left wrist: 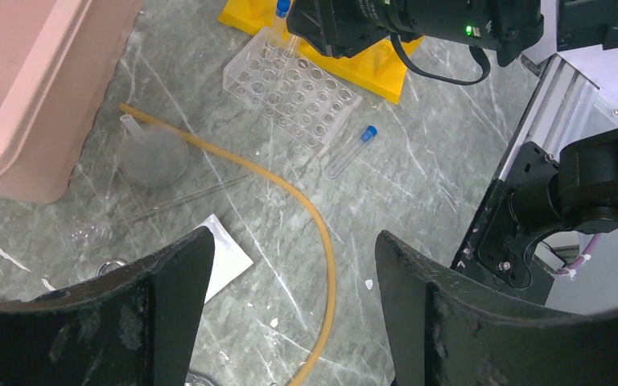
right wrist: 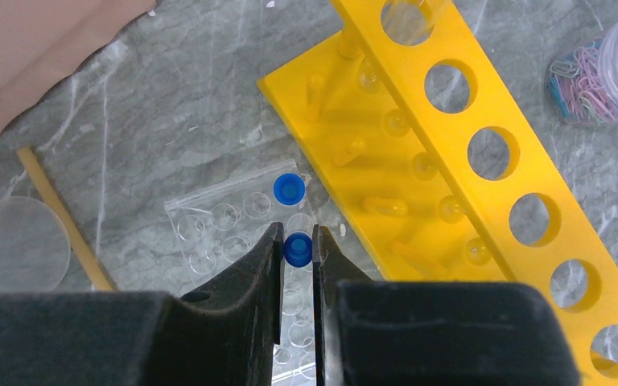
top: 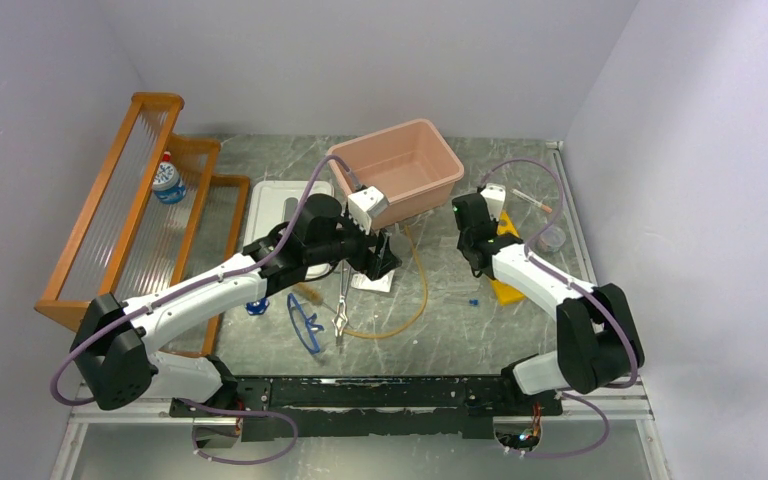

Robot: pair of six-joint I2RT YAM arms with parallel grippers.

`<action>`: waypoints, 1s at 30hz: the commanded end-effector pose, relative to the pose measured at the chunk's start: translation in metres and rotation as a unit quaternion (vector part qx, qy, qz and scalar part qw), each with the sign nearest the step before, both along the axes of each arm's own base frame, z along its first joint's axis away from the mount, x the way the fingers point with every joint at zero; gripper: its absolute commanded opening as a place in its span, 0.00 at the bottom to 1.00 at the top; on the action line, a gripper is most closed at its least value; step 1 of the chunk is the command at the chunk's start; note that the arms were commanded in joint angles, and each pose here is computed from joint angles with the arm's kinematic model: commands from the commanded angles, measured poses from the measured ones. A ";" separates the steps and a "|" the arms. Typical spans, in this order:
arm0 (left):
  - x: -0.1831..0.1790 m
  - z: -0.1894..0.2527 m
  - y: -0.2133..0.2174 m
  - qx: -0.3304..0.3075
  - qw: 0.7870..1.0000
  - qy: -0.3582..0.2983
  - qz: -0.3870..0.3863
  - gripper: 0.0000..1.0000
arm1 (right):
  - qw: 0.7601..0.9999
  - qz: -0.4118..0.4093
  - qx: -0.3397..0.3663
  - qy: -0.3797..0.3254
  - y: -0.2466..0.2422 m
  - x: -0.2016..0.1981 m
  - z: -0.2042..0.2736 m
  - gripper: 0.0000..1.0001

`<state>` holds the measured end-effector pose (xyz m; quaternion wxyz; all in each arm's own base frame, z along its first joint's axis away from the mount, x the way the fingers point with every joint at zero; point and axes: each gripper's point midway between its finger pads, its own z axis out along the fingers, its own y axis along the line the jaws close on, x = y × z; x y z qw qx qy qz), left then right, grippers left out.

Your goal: Organize the chemistry lab equipment

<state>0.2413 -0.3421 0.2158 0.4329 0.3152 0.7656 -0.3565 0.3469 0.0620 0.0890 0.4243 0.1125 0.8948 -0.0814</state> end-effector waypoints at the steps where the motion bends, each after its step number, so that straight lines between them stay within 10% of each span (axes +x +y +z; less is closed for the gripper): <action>1: 0.004 0.002 -0.001 -0.010 1.000 -0.003 0.002 0.77 | 1.000 0.003 -0.005 0.002 0.001 0.007 0.003 0.12; 19: 0.004 0.003 -0.001 -0.015 1.000 0.000 0.001 0.77 | 1.000 -0.004 0.011 -0.001 0.001 0.002 0.026 0.55; 30: 0.001 0.014 0.003 -0.028 1.000 -0.004 0.007 0.76 | 0.997 -0.002 0.076 0.027 0.004 -0.045 0.053 0.51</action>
